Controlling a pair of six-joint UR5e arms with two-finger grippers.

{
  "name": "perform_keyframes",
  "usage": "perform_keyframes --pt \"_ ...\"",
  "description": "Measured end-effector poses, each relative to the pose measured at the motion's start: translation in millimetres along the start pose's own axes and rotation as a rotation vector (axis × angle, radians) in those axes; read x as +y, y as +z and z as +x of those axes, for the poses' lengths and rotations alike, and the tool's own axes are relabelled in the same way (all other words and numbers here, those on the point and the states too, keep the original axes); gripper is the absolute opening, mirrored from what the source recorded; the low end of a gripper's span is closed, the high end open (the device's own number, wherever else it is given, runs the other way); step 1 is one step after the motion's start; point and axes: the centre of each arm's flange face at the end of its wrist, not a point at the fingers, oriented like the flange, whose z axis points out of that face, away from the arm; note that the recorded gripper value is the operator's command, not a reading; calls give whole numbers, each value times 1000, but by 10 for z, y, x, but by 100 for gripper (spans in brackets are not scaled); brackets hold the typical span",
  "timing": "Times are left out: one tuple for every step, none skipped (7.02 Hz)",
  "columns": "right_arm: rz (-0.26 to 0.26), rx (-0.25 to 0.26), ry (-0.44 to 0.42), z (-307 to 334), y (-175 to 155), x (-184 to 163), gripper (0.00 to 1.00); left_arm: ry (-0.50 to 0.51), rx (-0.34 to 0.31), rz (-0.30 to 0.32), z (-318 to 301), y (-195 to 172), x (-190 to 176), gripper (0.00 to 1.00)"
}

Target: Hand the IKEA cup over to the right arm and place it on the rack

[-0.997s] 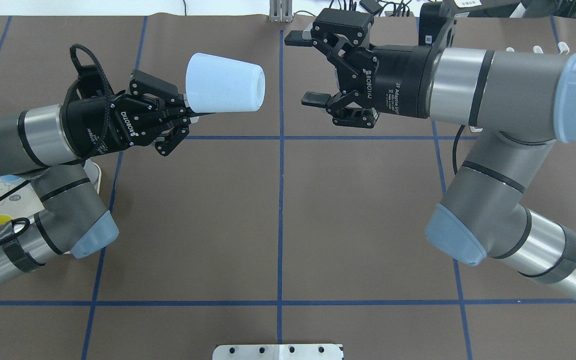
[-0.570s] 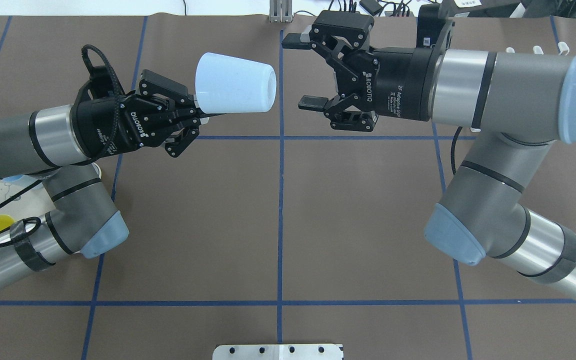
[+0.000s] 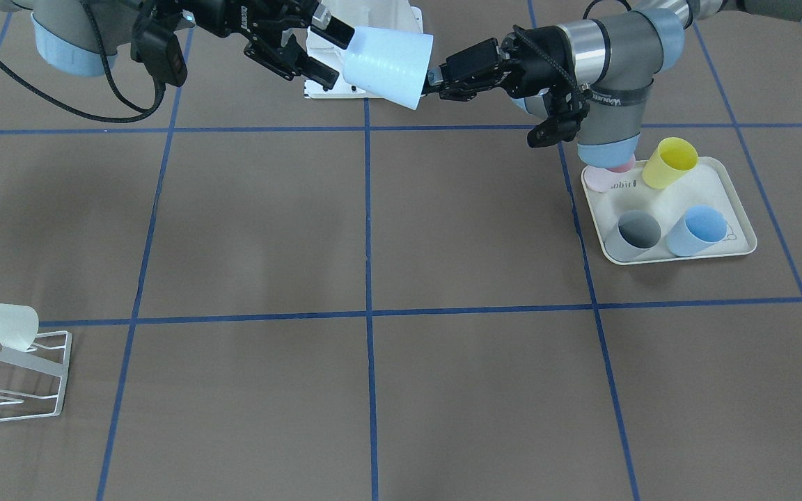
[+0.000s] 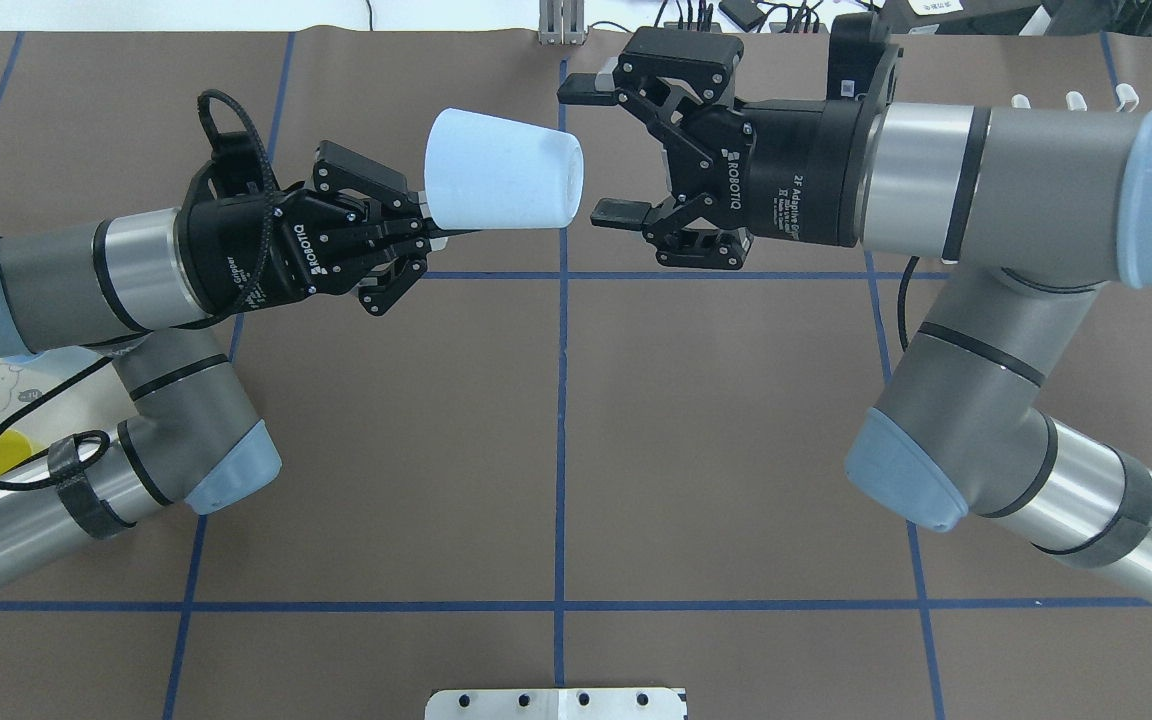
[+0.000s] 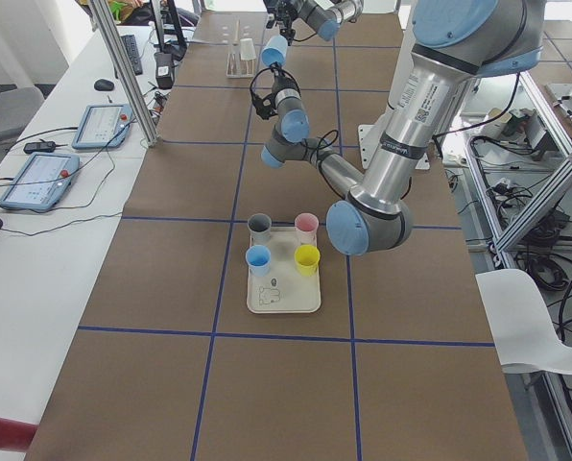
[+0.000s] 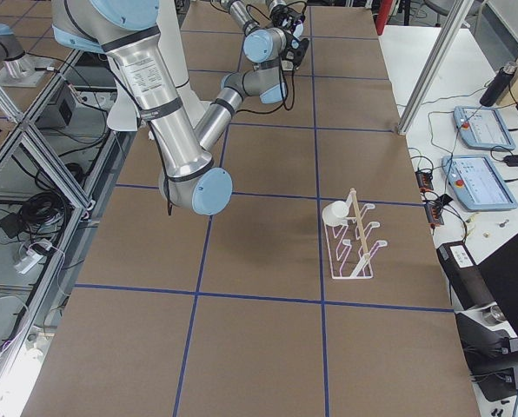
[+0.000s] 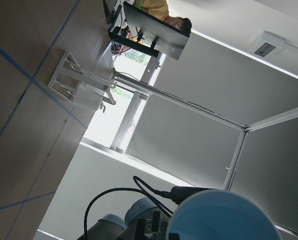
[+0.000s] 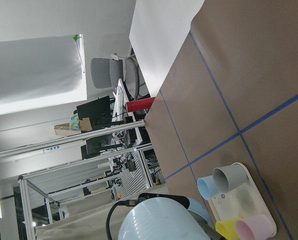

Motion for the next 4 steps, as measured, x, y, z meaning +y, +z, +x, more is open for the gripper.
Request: perform_keyframes --pt "-3 -2 4 1 -2 4 97 -1 4 -6 13 61 10 0" --pt "-4 -2 5 4 -1 5 94 -1 8 -11 29 122 11 0" --pt "-4 -3 6 4 -1 4 88 -2 11 -15 45 173 17 0" --pt "-4 -2 6 7 1 6 83 -2 13 -18 57 205 25 0"
